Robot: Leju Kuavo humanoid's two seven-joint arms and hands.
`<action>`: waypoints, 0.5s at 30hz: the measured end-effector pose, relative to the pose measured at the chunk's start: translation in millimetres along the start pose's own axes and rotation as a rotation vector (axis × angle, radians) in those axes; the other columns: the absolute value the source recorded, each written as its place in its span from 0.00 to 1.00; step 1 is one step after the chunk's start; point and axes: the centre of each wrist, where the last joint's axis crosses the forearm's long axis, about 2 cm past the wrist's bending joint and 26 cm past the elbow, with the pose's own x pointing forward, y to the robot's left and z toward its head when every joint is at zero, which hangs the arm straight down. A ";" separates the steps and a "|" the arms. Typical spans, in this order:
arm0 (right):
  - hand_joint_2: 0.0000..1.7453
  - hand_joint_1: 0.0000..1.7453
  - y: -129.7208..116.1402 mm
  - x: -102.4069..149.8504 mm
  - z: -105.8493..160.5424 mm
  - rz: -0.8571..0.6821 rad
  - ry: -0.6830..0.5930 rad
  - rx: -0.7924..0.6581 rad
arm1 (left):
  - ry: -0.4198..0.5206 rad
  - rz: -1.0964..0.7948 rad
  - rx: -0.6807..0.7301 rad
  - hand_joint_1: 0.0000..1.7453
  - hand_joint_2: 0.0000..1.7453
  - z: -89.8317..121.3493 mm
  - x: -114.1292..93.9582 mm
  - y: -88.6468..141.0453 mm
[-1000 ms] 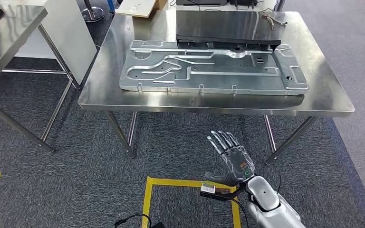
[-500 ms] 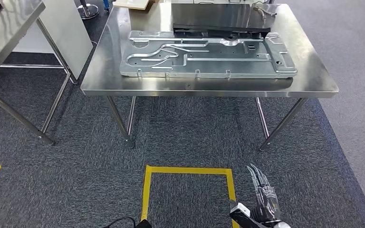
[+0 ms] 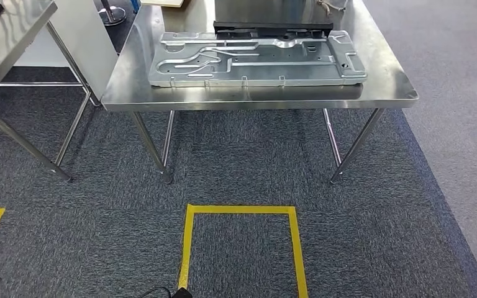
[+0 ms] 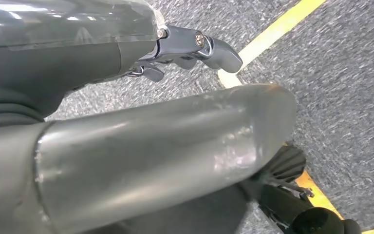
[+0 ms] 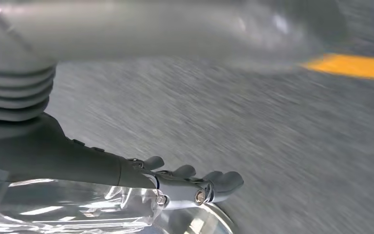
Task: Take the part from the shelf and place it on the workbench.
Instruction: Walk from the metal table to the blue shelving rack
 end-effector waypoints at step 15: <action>0.00 0.00 24.7 -4.9 13.1 0.022 0.109 0.157 | 0.009 -0.004 -0.010 0.00 0.00 0.5 -2.0 -0.7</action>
